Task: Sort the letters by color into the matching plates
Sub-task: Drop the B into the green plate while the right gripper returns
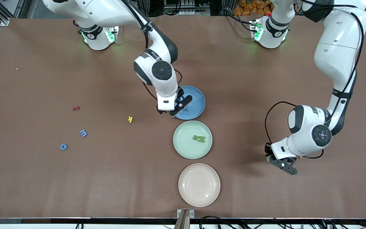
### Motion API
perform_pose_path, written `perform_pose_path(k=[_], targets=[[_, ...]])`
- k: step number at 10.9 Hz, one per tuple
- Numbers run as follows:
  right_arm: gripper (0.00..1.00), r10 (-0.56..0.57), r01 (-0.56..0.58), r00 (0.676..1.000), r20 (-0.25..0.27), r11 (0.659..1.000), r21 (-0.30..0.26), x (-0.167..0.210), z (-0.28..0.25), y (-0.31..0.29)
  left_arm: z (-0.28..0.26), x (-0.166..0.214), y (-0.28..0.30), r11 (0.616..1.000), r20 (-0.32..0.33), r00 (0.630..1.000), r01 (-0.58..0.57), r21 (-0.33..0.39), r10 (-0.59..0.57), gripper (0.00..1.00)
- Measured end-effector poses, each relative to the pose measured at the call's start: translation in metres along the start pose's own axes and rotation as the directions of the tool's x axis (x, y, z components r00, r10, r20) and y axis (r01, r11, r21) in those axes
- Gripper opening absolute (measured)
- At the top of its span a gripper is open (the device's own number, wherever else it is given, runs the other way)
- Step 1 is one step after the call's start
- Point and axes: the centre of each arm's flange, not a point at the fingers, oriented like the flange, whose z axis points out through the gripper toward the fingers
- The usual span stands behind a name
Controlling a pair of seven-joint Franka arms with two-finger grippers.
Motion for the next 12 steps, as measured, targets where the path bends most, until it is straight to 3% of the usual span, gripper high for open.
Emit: perform_pose_path(k=[2, 5, 12], targets=[[1.00, 0.053, -0.053, 0.999, -0.007, 0.999, -0.005, -0.004, -0.025, 0.057, -0.002, 0.015, 0.038, 0.998, -0.008, 0.999, 0.053, -0.017, -0.053, 0.28], [1.00, 0.020, -0.020, 1.000, -0.004, 1.000, -0.009, -0.023, -0.049, 0.154, -0.004, 0.039, 0.108, 0.993, -0.016, 0.993, 0.113, -0.032, -0.113, 0.28], [1.00, 0.031, -0.030, 0.998, 0.054, 0.999, -0.017, -0.112, -0.061, 0.349, -0.014, 0.072, 0.262, 0.964, -0.035, 0.965, 0.258, -0.068, -0.260, 0.28]])
